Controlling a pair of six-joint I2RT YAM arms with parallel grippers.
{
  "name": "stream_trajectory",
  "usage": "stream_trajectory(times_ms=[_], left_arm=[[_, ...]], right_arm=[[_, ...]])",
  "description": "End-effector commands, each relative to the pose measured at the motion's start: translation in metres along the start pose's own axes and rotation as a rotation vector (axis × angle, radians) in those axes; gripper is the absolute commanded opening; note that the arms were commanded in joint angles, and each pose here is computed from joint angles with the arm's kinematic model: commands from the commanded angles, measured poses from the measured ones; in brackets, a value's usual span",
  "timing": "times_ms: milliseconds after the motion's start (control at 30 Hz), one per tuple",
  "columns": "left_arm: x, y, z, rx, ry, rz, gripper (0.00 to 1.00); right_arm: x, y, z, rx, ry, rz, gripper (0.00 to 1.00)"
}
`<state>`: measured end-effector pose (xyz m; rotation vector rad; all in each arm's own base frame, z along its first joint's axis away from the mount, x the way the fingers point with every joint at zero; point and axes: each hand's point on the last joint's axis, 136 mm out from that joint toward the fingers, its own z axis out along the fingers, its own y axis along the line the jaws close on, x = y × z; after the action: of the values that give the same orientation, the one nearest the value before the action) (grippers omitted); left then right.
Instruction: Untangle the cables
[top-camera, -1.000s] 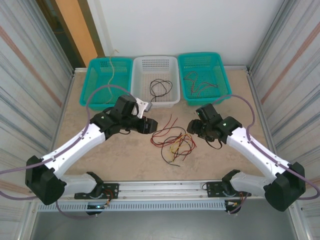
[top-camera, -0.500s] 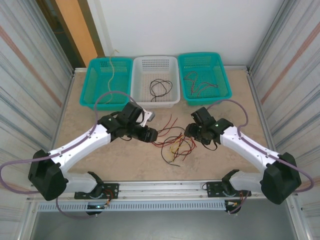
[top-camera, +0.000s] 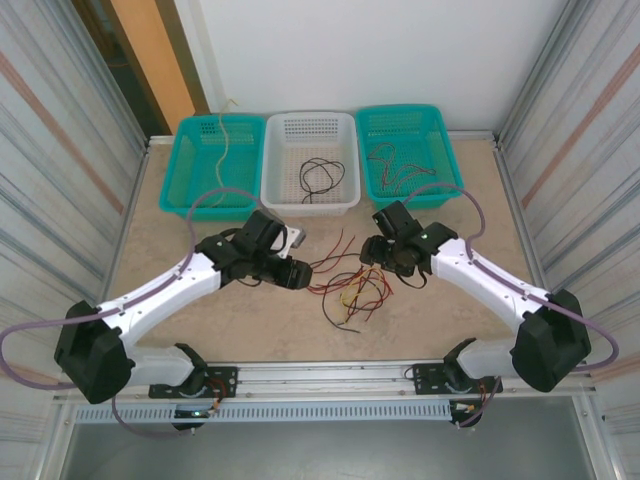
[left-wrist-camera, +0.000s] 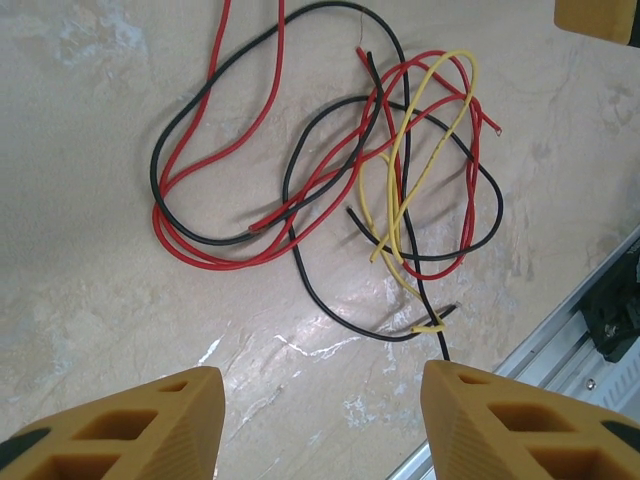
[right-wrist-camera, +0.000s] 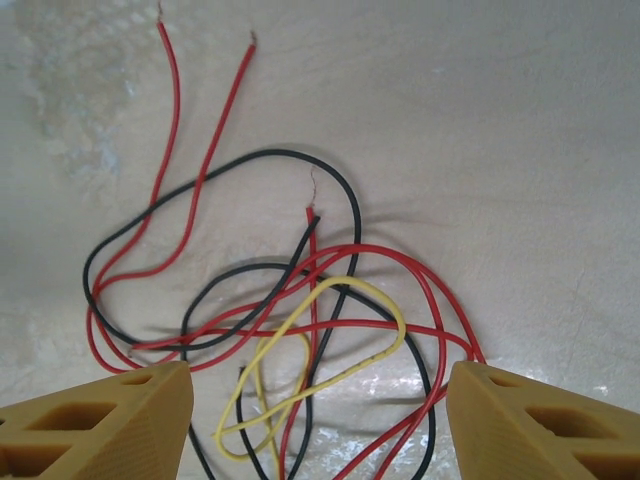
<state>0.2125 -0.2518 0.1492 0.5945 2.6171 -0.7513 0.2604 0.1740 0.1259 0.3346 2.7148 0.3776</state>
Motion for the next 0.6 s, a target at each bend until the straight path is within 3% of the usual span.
stream_trajectory(times_ms=[0, 300, 567], left_arm=[[-0.009, -0.008, -0.022, -0.005, -0.044, 0.033, 0.55], [-0.002, -0.01, -0.045, -0.003, -0.088, 0.024, 0.57], [0.012, -0.006, -0.036, 0.011, -0.068, -0.002, 0.57]], right_arm=[[-0.006, 0.004, -0.012, -0.032, -0.016, -0.003, 0.67], [0.0, 0.011, -0.023, -0.087, -0.01, 0.018, 0.67], [0.002, 0.019, -0.027, -0.119, -0.016, 0.018, 0.65]])
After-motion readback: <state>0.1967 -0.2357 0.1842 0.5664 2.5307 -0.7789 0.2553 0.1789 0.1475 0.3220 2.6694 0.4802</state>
